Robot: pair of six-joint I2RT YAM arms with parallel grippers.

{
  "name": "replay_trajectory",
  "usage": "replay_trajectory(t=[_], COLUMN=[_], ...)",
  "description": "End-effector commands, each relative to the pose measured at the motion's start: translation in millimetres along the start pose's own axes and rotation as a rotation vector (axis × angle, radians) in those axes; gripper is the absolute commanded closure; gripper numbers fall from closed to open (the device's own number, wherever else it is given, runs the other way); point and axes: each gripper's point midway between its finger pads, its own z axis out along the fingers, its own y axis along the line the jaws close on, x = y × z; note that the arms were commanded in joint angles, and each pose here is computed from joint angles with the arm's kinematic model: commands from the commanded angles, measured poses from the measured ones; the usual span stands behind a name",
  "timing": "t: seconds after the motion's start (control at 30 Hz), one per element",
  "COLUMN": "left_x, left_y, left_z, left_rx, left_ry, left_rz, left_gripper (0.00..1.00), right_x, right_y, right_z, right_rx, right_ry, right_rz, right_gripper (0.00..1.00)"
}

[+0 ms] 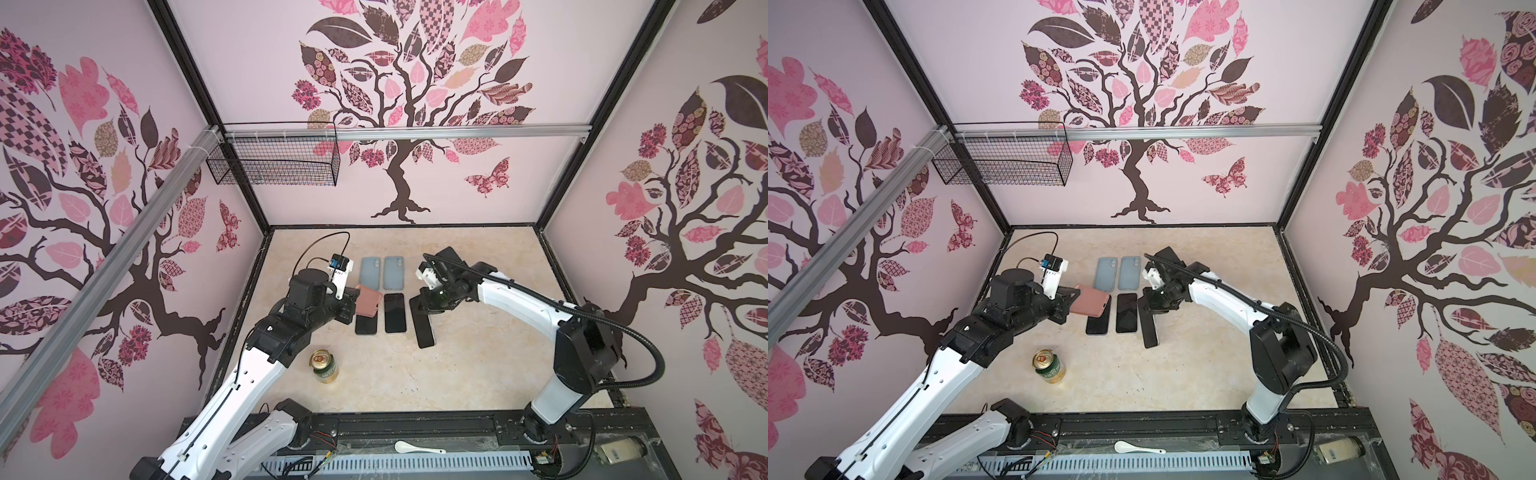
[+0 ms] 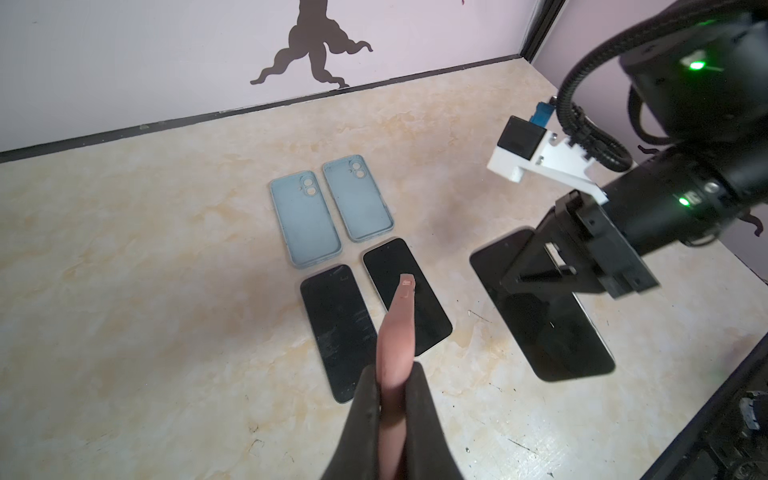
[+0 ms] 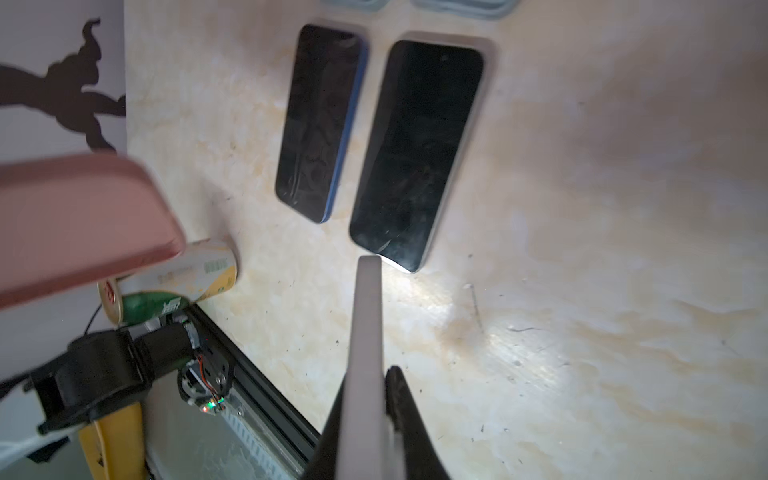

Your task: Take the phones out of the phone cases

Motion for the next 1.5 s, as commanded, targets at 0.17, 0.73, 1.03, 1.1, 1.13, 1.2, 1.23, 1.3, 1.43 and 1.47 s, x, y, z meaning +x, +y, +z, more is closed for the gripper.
replay_trajectory(t=[0.17,0.73,1.03,1.1,1.13,1.2,1.23,1.3,1.43,1.47], left_x=[4.8,3.6,10.4,11.0,11.8,13.1,13.5,15.1,15.0,15.5], left_y=[-11.4,-31.6,-32.3,-32.4,-32.4,-32.2,-32.3,-32.2,-32.8,-32.8], left_z=[9.4,33.4,25.0,23.2,22.7,22.1,21.8,21.8,20.2,20.2], left_rx=[0.075,0.204,0.206,0.206,0.206,0.205,0.205,0.206,0.208,0.208], left_ry=[0.026,0.08,0.091,0.09,0.093,0.097,0.098,0.103,0.103,0.105], left_rz=[-0.006,-0.016,-0.016,-0.015,-0.015,-0.014,-0.014,-0.014,-0.014,-0.014], left_gripper=[1.0,1.0,1.0,1.0,1.0,1.0,1.0,1.0,1.0,1.0], right_x=[-17.4,-53.9,-56.7,-56.0,-55.5,-55.3,-54.5,-54.3,-54.9,-54.6], right_y=[-42.6,-64.0,-68.0,-69.5,-71.0,-71.6,-72.0,-73.4,-78.2,-79.6], right_z=[21.5,52.3,69.8,72.5,74.2,76.1,77.7,79.7,79.7,79.4], right_rx=[0.001,-0.138,-0.169,-0.169,-0.169,-0.183,-0.19,-0.197,-0.209,-0.212], right_ry=[0.071,0.12,0.164,0.174,0.177,0.179,0.184,0.186,0.181,0.181], right_rz=[0.163,0.251,0.255,0.255,0.258,0.263,0.268,0.27,0.274,0.278], right_gripper=[1.0,1.0,0.95,0.94,0.93,0.92,0.91,0.9,0.85,0.84])
